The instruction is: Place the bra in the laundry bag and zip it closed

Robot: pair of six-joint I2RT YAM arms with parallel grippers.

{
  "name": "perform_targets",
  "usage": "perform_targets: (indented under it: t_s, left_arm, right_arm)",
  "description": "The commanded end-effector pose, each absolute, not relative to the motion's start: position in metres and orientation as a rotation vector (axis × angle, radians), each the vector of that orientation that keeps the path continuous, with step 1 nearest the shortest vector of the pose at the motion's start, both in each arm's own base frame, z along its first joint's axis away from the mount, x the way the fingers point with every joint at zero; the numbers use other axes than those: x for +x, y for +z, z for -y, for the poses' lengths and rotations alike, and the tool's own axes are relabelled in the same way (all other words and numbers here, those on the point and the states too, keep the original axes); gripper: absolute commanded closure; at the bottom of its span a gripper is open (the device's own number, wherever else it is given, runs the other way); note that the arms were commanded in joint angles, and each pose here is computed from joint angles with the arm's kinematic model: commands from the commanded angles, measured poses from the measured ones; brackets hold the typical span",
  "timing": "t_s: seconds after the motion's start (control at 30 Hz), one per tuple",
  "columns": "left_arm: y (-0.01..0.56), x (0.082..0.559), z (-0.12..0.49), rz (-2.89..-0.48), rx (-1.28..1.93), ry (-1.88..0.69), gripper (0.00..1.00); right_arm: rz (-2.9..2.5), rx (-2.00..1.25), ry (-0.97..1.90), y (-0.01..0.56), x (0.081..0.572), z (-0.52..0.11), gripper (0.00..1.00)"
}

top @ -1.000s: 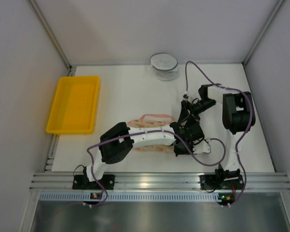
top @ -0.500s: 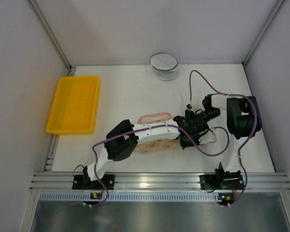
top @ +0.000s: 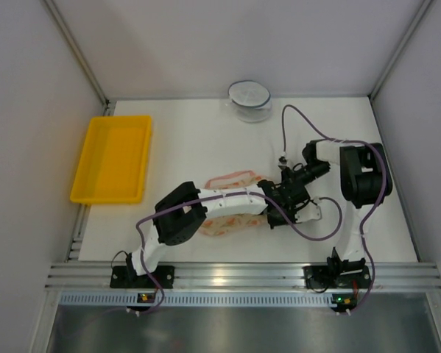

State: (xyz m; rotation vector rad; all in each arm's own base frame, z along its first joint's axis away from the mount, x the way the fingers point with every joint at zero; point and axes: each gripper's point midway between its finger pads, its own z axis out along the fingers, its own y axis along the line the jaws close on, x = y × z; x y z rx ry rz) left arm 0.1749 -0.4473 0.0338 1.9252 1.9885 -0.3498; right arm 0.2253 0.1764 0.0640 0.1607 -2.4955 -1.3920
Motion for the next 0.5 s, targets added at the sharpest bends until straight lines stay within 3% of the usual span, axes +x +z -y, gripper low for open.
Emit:
perform_targets:
  t_s: [0.0,0.2,0.23,0.27,0.37,0.4,0.47]
  left_arm:
    - [0.045,0.152,0.425,-1.989,1.991,-0.384,1.0]
    - [0.044,0.149,0.414,-1.994,2.004,-0.365,1.0]
    - [0.05,0.151,0.42,-1.979,1.991,-0.372,0.96]
    - [0.054,0.153,0.422,-1.968,1.987,-0.377,0.83]
    - [0.076,0.159,0.437,-1.925,1.937,-0.41,0.58]
    - [0.083,0.16,0.44,-1.914,1.924,-0.424,0.32]
    - [0.101,0.163,0.446,-1.895,1.883,-0.458,0.24]
  right_arm:
    - [2.578,0.225,-1.408,0.068,0.246,-0.169,1.0]
    - [2.612,0.231,-1.387,0.068,0.247,-0.161,1.0]
    - [2.621,0.234,-1.388,0.068,0.249,-0.161,1.0]
    - [2.634,0.234,-1.388,0.07,0.251,-0.16,1.0]
    - [2.674,0.224,-1.371,0.072,0.255,-0.153,1.0]
    - [2.683,0.214,-1.374,0.073,0.256,-0.15,1.0]
    - [2.722,0.161,-1.365,0.074,0.26,-0.137,1.0]
